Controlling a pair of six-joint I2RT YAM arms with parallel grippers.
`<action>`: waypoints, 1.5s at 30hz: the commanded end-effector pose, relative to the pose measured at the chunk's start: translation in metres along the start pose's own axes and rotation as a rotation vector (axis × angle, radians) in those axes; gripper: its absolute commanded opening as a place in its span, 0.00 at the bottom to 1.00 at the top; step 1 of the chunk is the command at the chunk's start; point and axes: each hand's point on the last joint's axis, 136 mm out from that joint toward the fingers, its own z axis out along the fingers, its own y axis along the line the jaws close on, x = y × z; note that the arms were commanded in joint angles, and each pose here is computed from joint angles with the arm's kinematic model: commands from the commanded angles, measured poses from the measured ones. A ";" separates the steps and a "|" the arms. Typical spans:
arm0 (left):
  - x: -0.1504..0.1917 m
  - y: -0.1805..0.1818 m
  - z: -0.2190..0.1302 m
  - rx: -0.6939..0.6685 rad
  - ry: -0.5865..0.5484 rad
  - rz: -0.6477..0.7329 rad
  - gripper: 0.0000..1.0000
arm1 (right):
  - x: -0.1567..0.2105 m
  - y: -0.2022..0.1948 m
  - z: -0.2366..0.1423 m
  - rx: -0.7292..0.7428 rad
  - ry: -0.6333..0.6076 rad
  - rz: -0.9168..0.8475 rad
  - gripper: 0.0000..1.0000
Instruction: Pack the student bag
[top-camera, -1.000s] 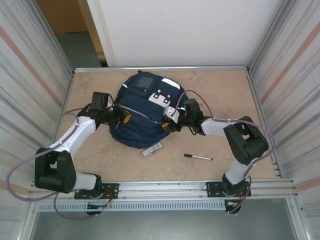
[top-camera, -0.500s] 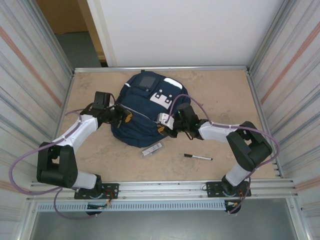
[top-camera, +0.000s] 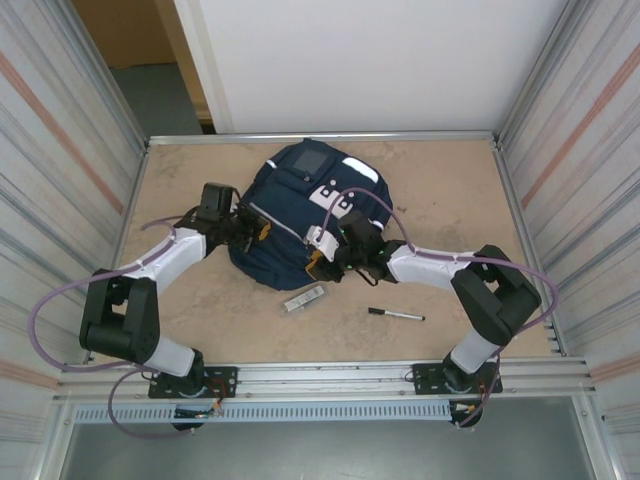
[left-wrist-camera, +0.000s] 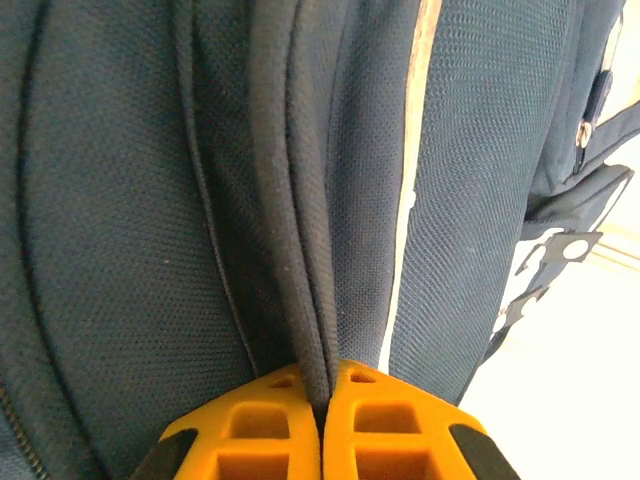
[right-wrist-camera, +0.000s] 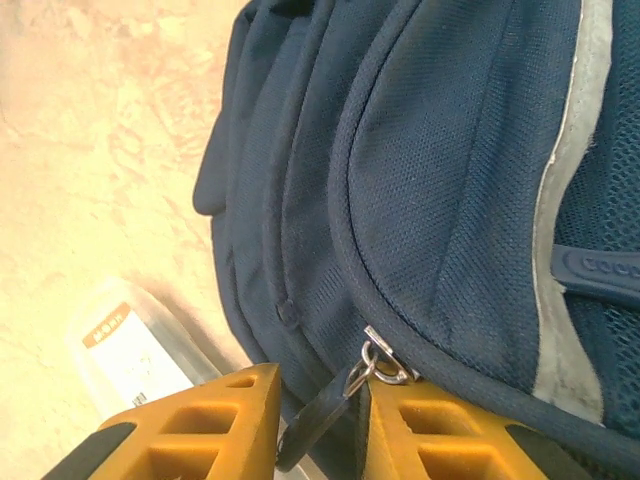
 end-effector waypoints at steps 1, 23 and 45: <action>0.018 0.001 0.010 0.020 0.063 0.001 0.00 | -0.057 0.020 -0.006 -0.083 -0.156 0.003 0.30; 0.058 0.011 -0.048 -0.065 0.061 0.587 0.52 | -0.059 -0.053 -0.102 0.196 -0.177 0.129 0.61; 0.134 0.030 0.017 -0.398 -0.015 0.803 0.45 | -0.081 -0.089 -0.124 0.448 -0.360 0.138 0.64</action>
